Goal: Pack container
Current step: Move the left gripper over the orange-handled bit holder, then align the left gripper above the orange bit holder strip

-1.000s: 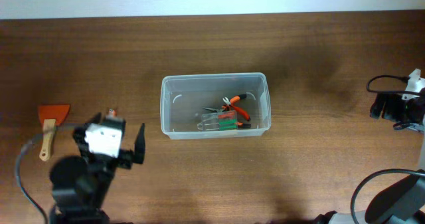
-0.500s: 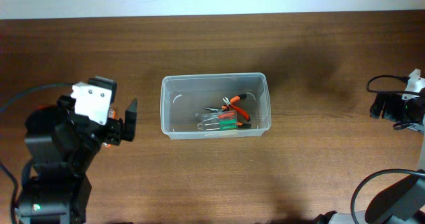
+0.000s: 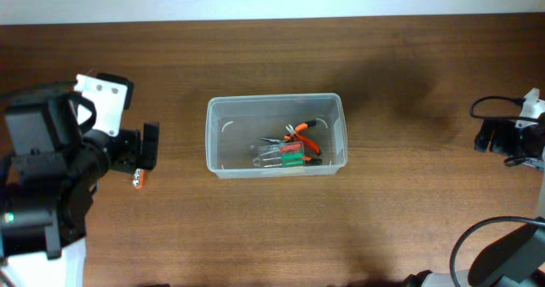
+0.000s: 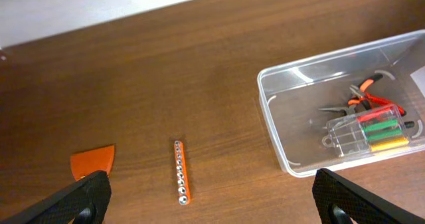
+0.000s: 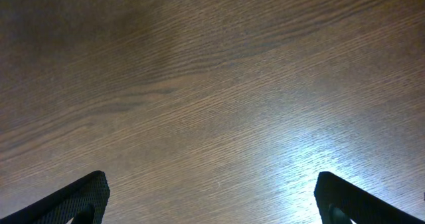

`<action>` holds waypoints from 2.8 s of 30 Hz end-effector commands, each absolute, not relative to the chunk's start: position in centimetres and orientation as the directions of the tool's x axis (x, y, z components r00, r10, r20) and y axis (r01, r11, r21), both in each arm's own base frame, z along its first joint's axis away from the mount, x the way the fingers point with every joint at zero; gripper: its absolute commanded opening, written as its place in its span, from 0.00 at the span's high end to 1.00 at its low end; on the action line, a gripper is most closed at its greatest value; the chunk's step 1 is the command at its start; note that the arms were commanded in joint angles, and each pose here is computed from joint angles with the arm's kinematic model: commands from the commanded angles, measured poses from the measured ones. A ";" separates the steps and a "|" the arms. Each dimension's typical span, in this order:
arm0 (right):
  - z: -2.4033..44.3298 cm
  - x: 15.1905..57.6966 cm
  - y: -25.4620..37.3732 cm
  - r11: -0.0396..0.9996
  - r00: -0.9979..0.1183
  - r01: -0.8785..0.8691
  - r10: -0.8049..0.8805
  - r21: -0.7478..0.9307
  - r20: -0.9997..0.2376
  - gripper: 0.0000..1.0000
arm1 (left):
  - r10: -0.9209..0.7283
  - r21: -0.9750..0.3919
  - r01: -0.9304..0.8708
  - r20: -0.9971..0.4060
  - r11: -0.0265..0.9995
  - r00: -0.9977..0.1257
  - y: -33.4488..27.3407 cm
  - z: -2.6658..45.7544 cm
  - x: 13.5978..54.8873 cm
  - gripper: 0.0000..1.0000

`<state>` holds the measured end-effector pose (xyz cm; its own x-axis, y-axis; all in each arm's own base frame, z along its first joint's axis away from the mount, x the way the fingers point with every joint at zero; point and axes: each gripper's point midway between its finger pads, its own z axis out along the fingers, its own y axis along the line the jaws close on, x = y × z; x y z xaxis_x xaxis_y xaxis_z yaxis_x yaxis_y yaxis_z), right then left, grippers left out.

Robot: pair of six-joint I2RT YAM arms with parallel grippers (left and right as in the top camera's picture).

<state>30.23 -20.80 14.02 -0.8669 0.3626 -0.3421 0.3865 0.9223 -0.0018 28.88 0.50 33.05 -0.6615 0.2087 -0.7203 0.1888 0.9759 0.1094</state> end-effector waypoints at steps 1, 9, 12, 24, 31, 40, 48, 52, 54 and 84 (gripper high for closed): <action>14.3 30.3 -20.7 0.919 -0.860 0.394 0.372 0.009 -0.350 0.01 | 0.189 0.097 0.172 -0.720 0.980 -0.668 0.7 33.3 29.2 0.01; 14.3 30.3 -20.7 0.919 -0.860 0.394 0.372 0.009 -0.350 0.01 | 0.061 0.034 0.051 -0.613 0.998 -0.788 2.4 29.7 30.0 0.01; 14.3 30.3 -20.7 0.919 -0.860 0.394 0.372 0.009 -0.350 0.01 | 0.059 0.024 0.055 -0.513 0.998 -0.856 3.0 27.2 30.2 0.01; 14.3 30.3 -20.7 0.919 -0.860 0.394 0.372 0.009 -0.350 0.01 | 0.194 0.001 0.223 -0.496 0.975 -0.846 2.0 28.9 34.1 0.01; 14.3 30.3 -20.7 0.919 -0.860 0.394 0.372 0.009 -0.350 0.01 | 0.023 0.043 0.005 -0.429 0.999 -0.903 5.7 28.2 34.1 0.01; 14.3 30.3 -20.7 0.919 -0.860 0.394 0.372 0.009 -0.350 0.01 | 0.028 0.074 -0.001 -0.400 0.997 -0.916 6.8 25.4 37.3 0.01; 14.3 30.3 -20.7 0.919 -0.860 0.394 0.372 0.009 -0.350 0.01 | 0.033 0.090 -0.010 -0.464 0.996 -0.885 7.4 25.5 39.9 0.01; 14.3 30.3 -20.7 0.919 -0.860 0.394 0.372 0.009 -0.350 0.01 | 0.032 0.090 -0.010 -0.462 0.996 -0.886 7.4 25.4 40.0 0.01; 14.3 30.3 -20.7 0.919 -0.860 0.394 0.372 0.009 -0.350 0.01 | 0.027 0.082 -0.009 -0.422 0.997 -0.906 7.4 24.6 39.3 0.01; 14.3 30.3 -20.7 0.919 -0.860 0.394 0.372 0.009 -0.350 0.01 | 0.007 0.069 0.001 -0.087 0.998 -0.996 9.0 11.4 38.0 0.01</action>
